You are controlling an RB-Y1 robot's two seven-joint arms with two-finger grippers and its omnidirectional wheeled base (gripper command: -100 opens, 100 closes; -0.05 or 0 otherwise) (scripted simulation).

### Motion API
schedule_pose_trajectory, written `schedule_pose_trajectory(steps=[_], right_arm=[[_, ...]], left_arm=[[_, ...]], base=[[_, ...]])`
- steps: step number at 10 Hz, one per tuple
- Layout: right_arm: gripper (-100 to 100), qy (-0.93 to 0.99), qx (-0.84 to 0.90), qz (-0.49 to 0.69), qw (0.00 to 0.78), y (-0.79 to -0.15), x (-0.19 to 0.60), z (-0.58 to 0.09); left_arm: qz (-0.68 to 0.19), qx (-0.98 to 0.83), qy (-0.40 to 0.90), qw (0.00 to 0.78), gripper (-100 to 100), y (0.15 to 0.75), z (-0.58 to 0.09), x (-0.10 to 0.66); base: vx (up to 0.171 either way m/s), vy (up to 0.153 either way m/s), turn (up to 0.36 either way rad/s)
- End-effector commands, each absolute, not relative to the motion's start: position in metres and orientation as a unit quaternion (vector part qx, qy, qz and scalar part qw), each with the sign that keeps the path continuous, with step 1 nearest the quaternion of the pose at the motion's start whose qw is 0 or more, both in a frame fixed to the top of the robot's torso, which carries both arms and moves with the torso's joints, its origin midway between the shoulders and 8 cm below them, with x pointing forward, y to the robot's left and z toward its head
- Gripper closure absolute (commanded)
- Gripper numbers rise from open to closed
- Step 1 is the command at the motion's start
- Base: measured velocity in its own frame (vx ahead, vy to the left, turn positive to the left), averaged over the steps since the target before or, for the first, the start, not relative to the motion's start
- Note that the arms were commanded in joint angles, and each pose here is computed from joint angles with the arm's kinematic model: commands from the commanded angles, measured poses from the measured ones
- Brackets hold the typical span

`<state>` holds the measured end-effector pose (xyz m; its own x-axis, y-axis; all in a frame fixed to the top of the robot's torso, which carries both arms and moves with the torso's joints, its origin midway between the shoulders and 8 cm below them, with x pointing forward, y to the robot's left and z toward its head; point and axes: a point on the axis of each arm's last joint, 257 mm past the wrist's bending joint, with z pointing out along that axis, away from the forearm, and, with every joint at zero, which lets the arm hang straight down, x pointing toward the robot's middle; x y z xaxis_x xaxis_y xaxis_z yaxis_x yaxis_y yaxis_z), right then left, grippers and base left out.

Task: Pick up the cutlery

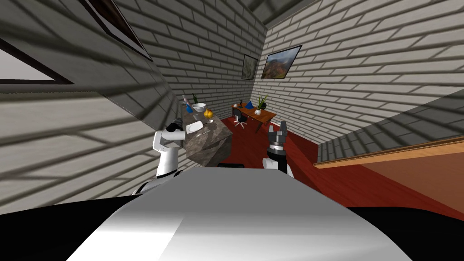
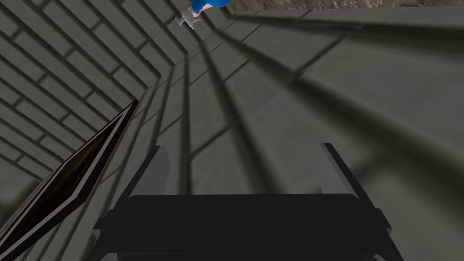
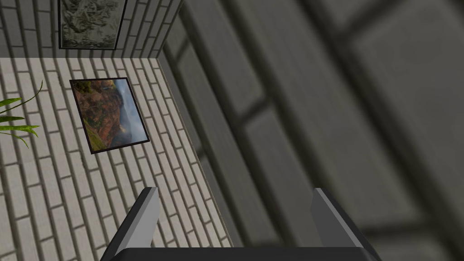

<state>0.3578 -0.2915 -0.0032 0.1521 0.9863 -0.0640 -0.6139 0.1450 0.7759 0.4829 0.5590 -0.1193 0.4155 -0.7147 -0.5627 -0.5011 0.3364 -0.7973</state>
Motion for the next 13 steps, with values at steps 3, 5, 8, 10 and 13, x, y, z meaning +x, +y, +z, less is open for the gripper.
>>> schedule_pose_trajectory(steps=[3,5,8,10,13], right_arm=[[0,0.302,0.308,0.577,0.694,-0.292,0.358,-0.003],[0,0.302,0.308,0.577,0.694,-0.291,0.358,-0.003],[0,0.302,0.308,0.577,0.694,-0.292,0.358,-0.003],[0,0.302,0.308,0.577,0.694,-0.292,0.358,-0.003],[0,0.302,0.308,0.577,0.694,-0.292,0.358,-0.003]], left_arm=[[-0.065,-0.605,0.528,0.593,-100,0.577,-0.134,0.473],[-0.049,-0.634,0.521,0.569,-100,0.59,-0.146,0.464],[-0.034,-0.666,0.513,0.54,-100,0.602,-0.16,0.452],[-0.024,-0.694,0.504,0.514,-100,0.61,-0.173,0.442],[-0.013,-0.724,0.495,0.48,-100,0.616,-0.189,0.429]], base=[[0.01,0.001,-0.076],[0.011,0.001,-0.11],[0.015,0.004,-0.07],[0.016,0.001,-0.104],[0.013,0.003,-0.071]])
